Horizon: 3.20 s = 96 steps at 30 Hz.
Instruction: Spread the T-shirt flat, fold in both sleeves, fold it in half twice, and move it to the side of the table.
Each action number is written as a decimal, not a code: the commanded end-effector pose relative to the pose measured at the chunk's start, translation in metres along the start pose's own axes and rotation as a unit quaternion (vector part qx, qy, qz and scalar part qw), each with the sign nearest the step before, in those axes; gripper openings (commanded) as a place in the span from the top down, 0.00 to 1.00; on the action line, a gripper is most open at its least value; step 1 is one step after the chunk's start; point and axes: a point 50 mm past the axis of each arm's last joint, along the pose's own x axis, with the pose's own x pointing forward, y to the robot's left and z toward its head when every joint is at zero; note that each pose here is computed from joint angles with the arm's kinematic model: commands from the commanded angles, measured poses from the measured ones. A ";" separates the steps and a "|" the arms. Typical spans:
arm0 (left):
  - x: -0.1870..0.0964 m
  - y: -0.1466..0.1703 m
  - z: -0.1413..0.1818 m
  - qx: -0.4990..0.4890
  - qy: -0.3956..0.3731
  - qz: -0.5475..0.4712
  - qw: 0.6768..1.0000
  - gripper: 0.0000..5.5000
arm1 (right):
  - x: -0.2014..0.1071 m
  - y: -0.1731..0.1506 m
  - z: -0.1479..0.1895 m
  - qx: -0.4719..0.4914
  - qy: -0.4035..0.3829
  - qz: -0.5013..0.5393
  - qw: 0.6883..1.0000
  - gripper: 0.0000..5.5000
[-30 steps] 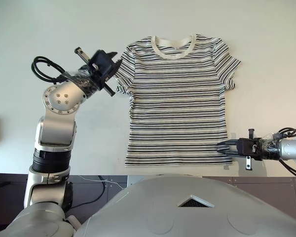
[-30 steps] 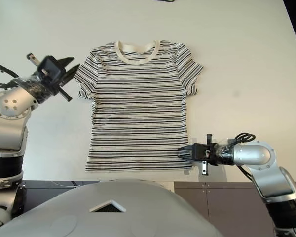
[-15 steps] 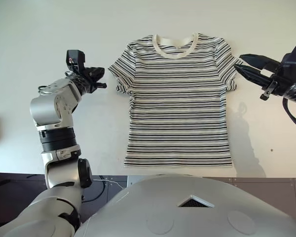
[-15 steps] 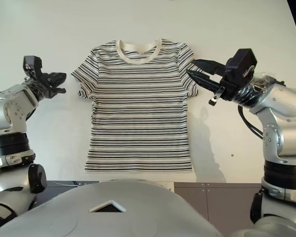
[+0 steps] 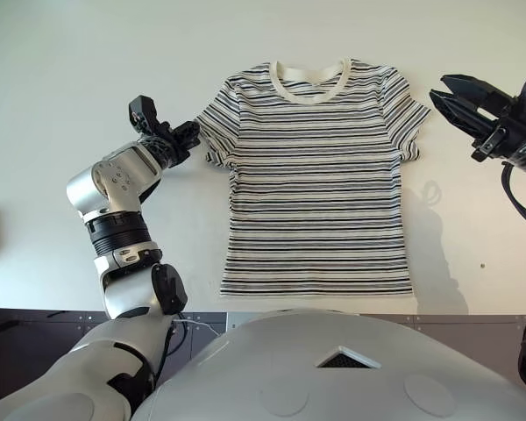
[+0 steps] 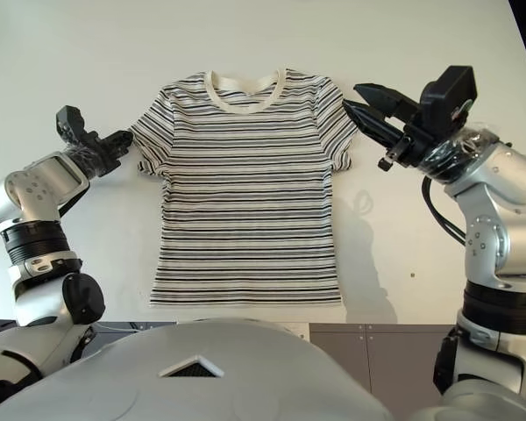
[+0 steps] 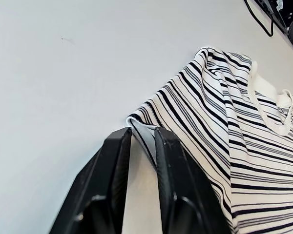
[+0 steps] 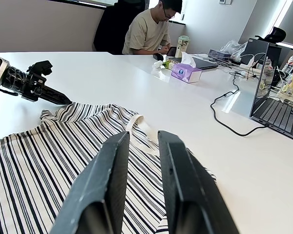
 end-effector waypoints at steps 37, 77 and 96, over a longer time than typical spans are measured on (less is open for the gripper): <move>0.010 -0.017 0.019 -0.028 -0.010 0.011 0.999 0.98 | 0.008 0.011 -0.007 -0.011 0.002 -0.004 1.000 0.81; 0.026 -0.145 0.022 0.170 -0.062 -0.109 0.977 0.80 | 0.008 -0.015 -0.066 0.072 0.091 -0.211 0.971 0.81; 0.011 -0.094 -0.056 0.425 -0.017 -0.078 0.902 0.80 | 0.034 -0.055 -0.116 0.356 0.105 -0.290 0.882 0.66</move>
